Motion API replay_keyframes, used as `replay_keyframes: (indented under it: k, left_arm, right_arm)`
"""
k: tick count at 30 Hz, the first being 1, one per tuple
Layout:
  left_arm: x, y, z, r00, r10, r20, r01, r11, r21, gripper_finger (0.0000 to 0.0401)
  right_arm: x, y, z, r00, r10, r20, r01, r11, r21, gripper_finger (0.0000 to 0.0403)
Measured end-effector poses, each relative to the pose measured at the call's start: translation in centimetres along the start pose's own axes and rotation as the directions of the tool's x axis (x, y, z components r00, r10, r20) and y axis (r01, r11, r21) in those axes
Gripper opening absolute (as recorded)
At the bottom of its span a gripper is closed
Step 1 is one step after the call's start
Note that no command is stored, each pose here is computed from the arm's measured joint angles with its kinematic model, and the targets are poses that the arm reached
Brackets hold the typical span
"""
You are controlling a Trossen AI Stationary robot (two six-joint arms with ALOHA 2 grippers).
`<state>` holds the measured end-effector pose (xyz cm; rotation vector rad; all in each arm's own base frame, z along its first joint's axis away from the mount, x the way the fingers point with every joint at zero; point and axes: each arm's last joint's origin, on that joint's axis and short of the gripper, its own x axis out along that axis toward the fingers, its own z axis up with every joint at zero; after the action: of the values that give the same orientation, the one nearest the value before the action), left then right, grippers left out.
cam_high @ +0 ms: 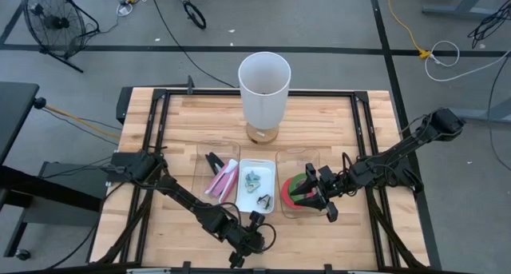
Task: Pick and place Stapler, Stapler remover, tape
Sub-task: Put the violet staple remover into the white bin
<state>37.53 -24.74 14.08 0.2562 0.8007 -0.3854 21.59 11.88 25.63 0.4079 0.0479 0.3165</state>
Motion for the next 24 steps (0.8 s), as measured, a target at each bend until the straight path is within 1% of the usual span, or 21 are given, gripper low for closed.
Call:
replay_keyframes:
  k: [5,8,14,19,22,24]
  left_arm:
    - [0.0,0.0,0.0,1.000,0.007,-0.001,-0.007,1.000,-0.001,0.0004]
    - [-0.1,0.1,0.2,1.000,0.011,-0.010,-0.012,1.000,-0.027,0.0004]
    - [-0.5,-0.1,1.4,0.999,0.030,-0.013,-0.030,1.000,-0.008,0.0002]
    - [-0.8,-0.1,2.0,0.995,0.100,0.003,-0.100,0.995,-0.001,0.0001]
    - [-1.1,-0.1,2.5,0.988,0.157,0.011,-0.157,0.987,0.023,0.0001]
    - [-1.3,0.1,2.8,0.981,0.194,-0.004,-0.194,0.981,0.033,0.0001]
  right_arm:
    - [0.0,0.0,0.0,1.000,0.000,0.000,0.000,1.000,0.000,0.0148]
    - [0.0,0.0,0.0,1.000,0.000,-0.001,0.000,1.000,0.000,0.0148]
    - [0.0,0.0,0.0,1.000,-0.001,-0.002,0.001,1.000,0.000,0.0148]
    - [0.0,0.0,-0.1,1.000,-0.002,-0.005,0.002,1.000,-0.001,0.0148]
    - [0.0,0.0,-0.1,1.000,-0.004,-0.008,0.004,1.000,-0.002,0.0148]
    - [0.0,0.0,-0.1,1.000,-0.004,-0.009,0.004,1.000,-0.002,0.0148]
